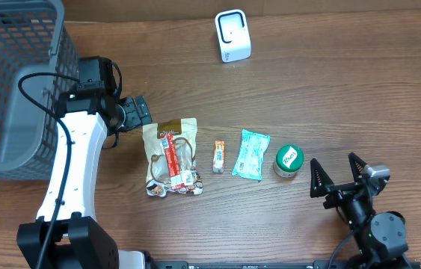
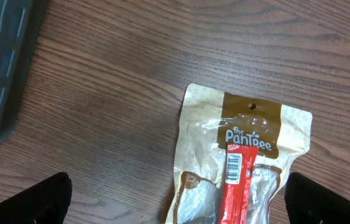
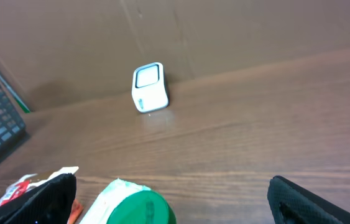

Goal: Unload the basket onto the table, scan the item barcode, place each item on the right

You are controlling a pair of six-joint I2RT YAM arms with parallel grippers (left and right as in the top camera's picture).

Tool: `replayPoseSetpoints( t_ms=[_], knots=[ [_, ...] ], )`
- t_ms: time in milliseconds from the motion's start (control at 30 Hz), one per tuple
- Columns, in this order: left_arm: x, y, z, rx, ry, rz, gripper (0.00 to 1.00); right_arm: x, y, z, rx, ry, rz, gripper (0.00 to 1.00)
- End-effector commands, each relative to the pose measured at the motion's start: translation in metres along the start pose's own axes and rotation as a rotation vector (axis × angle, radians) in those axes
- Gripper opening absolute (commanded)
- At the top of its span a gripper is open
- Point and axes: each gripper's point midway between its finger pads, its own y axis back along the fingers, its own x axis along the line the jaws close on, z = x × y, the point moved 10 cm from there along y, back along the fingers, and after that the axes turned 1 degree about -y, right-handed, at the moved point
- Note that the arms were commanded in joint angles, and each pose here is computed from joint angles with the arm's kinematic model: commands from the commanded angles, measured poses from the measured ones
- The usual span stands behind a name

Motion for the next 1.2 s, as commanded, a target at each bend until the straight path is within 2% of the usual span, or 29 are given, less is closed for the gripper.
replayPoseSetpoints(
  t_ms=[0,100,300,467,600,700,833,1100,1167],
  knots=[
    [-0.001,0.004,0.004,-0.023,-0.008,0.002,1.0,0.016,0.026,0.063,-0.128,-0.044,-0.03,1.0],
    [-0.001,0.004,0.004,-0.023,-0.008,0.002,1.0,0.029,0.054,0.11,-0.144,-0.046,-0.048,1.0],
    [-0.001,0.004,0.004,-0.023,-0.008,0.002,1.0,0.046,0.085,0.172,-0.082,-0.073,-0.129,1.0],
    [-0.001,0.004,0.004,-0.023,-0.008,0.002,1.0,0.063,0.096,0.219,0.066,-0.104,-0.181,1.0],
    [-0.001,0.004,0.004,-0.023,-0.008,0.001,1.0,0.078,0.101,0.246,0.244,-0.128,-0.179,1.0],
    [-0.001,0.004,0.004,-0.023,-0.008,0.002,1.0,0.083,0.099,0.266,0.366,-0.108,-0.253,1.0],
    [-0.001,0.004,0.004,-0.023,-0.008,0.002,1.0,0.087,0.08,0.272,0.468,-0.099,-0.284,1.0],
    [-0.001,0.004,0.004,-0.023,-0.008,0.002,1.0,0.086,0.026,0.26,0.636,-0.084,-0.342,1.0],
    [-0.001,0.004,0.004,-0.023,-0.008,0.002,1.0,0.085,0.016,0.257,0.666,-0.086,-0.355,0.94]
  ],
)
